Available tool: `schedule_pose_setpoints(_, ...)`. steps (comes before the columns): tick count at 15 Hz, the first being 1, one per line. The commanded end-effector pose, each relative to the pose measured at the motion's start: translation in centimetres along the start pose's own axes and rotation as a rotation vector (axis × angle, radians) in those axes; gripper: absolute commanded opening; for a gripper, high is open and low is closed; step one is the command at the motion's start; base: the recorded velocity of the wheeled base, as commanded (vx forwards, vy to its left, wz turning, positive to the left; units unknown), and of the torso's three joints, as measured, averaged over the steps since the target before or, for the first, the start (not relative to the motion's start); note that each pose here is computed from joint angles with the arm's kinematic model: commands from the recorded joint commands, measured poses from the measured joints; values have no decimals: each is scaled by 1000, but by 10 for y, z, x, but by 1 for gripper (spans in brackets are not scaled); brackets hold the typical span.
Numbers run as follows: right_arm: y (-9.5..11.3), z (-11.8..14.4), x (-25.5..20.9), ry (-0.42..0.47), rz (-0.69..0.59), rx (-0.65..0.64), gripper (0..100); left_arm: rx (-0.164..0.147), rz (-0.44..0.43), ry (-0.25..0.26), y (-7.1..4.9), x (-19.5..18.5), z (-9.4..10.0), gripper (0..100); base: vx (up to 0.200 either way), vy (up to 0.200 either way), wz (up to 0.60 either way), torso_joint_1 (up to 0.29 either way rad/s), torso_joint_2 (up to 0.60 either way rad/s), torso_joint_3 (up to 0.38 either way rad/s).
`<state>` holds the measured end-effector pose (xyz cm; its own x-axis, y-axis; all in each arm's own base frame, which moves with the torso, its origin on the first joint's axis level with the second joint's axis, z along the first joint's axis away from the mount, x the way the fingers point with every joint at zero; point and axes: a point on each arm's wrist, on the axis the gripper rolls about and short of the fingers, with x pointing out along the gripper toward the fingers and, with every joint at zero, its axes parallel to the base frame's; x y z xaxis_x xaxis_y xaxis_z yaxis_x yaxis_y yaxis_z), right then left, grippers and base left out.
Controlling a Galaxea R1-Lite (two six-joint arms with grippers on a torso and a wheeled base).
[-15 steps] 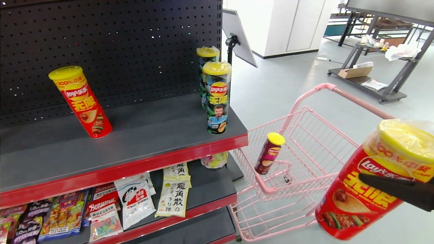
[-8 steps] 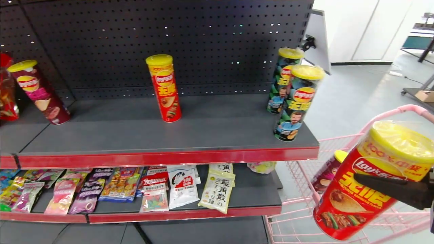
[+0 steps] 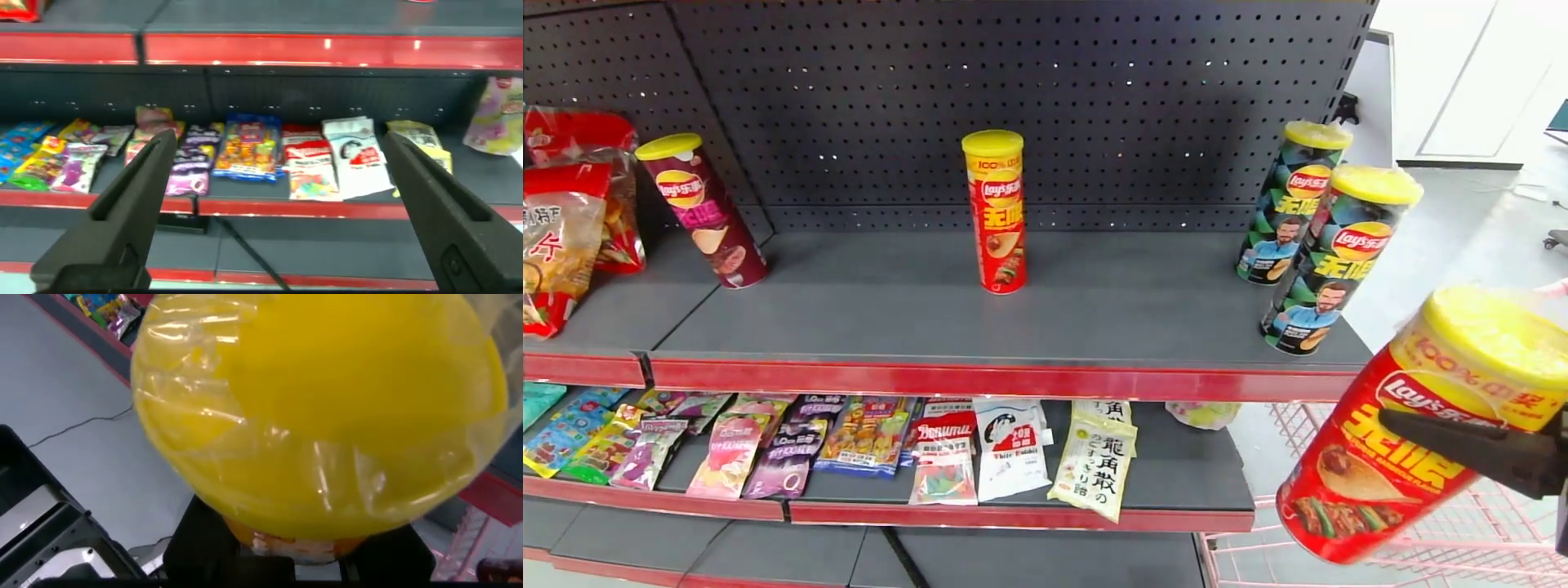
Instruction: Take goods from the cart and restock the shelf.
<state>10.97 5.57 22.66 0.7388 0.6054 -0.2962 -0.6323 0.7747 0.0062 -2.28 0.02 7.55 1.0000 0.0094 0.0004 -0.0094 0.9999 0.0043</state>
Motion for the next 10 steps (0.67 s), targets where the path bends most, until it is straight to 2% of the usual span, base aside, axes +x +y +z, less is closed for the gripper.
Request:
schedule_pose_setpoints(1,-1,-7,5,-16,1,-12,0,0,0,0,0,0,0,100,0,200,0,-7,-2,-2)
schedule_pose_setpoints(3,-2,-15,13,-59,0,-52,0,0,0,0,0,0,0,100,0,200,0,2,2,2)
schedule_pose_setpoints(5,6,-16,10,-83,173,-52,0,0,1,0,0,0,0,100,0,200,0,-2,5,5)
schedule_pose_setpoints(10,9,-9,12,-97,248,-58,0,0,1,0,0,0,0,100,0,200,0,0,1,6)
